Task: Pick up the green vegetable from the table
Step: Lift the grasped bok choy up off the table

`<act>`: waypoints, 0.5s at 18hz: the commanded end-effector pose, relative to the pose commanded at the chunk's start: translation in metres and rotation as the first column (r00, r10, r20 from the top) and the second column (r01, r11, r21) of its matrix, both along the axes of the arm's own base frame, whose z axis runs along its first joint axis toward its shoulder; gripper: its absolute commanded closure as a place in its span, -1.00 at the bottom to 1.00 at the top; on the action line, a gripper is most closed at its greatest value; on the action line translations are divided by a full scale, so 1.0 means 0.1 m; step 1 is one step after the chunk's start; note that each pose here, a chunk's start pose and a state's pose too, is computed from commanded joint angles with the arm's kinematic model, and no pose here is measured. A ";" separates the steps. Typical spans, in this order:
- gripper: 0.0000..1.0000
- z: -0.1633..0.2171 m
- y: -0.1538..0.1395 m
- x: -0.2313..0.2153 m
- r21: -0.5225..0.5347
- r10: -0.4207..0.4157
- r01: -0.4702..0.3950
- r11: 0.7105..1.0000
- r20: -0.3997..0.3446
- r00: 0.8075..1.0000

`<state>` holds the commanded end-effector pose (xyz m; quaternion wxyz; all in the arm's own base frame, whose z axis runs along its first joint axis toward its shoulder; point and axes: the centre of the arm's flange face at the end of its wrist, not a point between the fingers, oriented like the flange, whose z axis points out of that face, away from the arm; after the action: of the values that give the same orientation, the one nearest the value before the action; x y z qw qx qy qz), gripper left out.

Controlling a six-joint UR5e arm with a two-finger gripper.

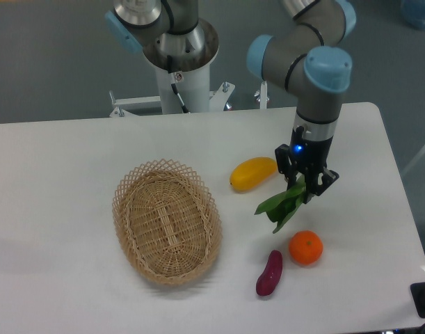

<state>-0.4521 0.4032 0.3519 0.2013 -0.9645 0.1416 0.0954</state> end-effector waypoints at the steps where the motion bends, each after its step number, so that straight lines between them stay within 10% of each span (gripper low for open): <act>1: 0.06 0.07 0.05 0.01 0.011 0.011 -0.011 1.000 -0.002 1.000; 9: 0.06 0.44 0.20 0.08 0.135 0.069 -0.074 0.988 0.043 0.997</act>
<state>-0.4443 0.4236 0.3957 0.2658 -0.9547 0.0963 0.0934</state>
